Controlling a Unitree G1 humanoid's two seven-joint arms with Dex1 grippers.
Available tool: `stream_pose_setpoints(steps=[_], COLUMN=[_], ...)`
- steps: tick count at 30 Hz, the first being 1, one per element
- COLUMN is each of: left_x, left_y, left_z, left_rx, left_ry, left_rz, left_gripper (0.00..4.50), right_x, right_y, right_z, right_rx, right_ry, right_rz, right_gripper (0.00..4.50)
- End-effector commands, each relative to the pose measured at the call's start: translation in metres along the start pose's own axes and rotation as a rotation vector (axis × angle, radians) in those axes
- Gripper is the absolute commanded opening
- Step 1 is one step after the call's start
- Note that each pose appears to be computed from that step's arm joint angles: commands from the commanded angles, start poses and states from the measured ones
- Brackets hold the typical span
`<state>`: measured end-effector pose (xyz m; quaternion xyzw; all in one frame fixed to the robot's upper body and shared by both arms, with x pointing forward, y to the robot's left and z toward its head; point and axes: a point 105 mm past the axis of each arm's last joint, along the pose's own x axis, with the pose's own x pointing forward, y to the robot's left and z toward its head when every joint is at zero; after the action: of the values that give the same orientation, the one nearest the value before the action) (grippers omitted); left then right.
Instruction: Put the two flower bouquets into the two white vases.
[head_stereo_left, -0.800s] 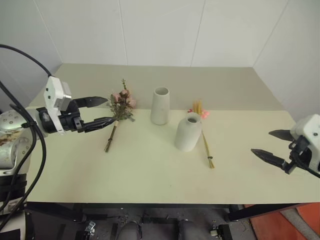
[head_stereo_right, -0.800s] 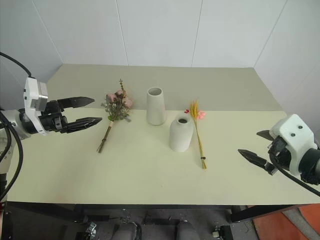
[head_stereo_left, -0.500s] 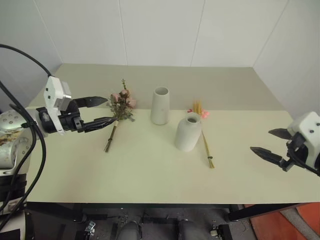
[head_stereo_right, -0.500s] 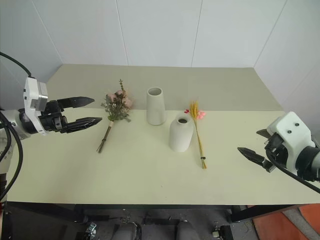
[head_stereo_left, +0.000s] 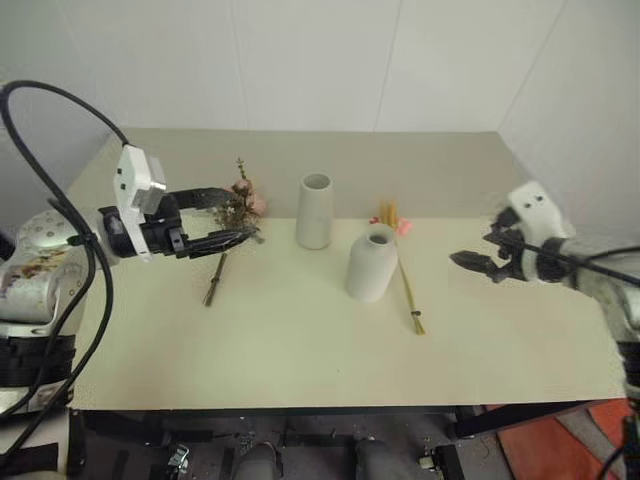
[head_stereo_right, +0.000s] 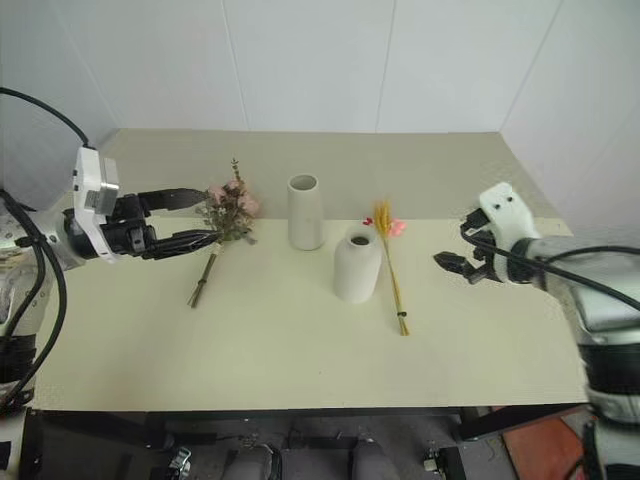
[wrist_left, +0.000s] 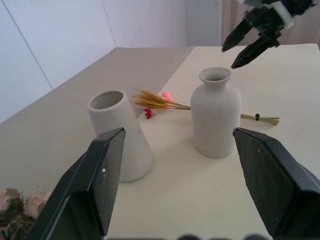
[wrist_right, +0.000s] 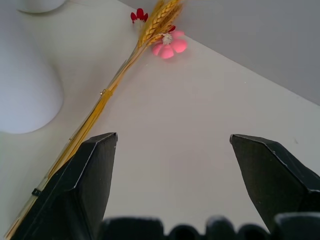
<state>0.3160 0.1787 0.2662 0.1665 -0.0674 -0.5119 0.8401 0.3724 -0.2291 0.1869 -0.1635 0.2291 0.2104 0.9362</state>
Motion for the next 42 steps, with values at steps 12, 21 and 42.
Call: stream_pose_setpoints(steps=[12,21,42], left_x=[-0.009,-0.009,-0.012], left_y=[-0.008,-0.010,0.002], left_z=[0.003,0.000,-0.001], left_rx=[0.017,0.010,0.039], left_ry=[0.007,0.020,0.037], left_rz=[0.026,0.036,0.058], left_gripper=[3.75,3.75,3.78], right_x=[0.052,0.071,0.065], right_y=[0.015,0.031,0.009], right_z=[0.031,0.016,0.016], right_rx=[-0.039,-0.063,0.000], right_ry=[-0.002,0.082,0.139], right_rz=[0.118,0.181,0.088], right_gripper=[4.27,4.27,0.05])
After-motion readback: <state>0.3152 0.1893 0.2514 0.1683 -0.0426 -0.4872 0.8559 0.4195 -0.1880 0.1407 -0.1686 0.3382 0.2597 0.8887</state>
